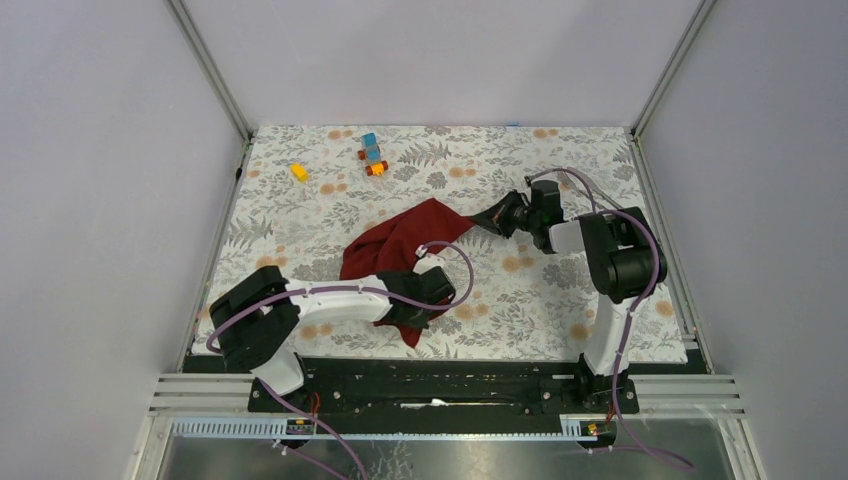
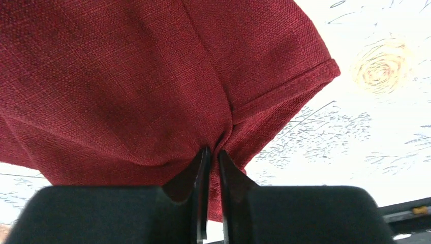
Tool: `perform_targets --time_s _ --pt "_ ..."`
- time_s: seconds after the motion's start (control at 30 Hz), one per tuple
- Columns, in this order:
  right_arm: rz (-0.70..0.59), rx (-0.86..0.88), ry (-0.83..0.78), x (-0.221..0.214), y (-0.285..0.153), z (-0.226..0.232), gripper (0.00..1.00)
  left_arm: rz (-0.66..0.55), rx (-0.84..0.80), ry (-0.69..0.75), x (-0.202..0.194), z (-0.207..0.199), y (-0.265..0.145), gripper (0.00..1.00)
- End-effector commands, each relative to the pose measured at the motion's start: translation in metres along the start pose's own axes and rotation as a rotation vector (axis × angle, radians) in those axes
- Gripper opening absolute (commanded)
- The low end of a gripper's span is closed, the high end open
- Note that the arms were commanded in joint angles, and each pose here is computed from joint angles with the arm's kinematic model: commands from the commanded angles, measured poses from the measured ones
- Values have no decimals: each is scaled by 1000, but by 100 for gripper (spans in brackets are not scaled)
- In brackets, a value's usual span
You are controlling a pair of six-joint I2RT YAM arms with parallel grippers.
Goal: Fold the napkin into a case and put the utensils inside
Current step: Pick up the crumpled napkin from the center of the board.
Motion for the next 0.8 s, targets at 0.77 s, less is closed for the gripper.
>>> perform_targets --time_s 0.77 --pt "-196 -282 -499 0 -135 108 0 -5 -579 149 37 -39 -82 4"
Point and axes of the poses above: each gripper's point midway between its finger pads, its own y axis out along the fingers, its own z axis along the line the jaws close on, x = y × z, the point moved 6 cm from there along -y, back along the fingers, and after that the axes turned 1 degree about y, right-handed, at the moved point
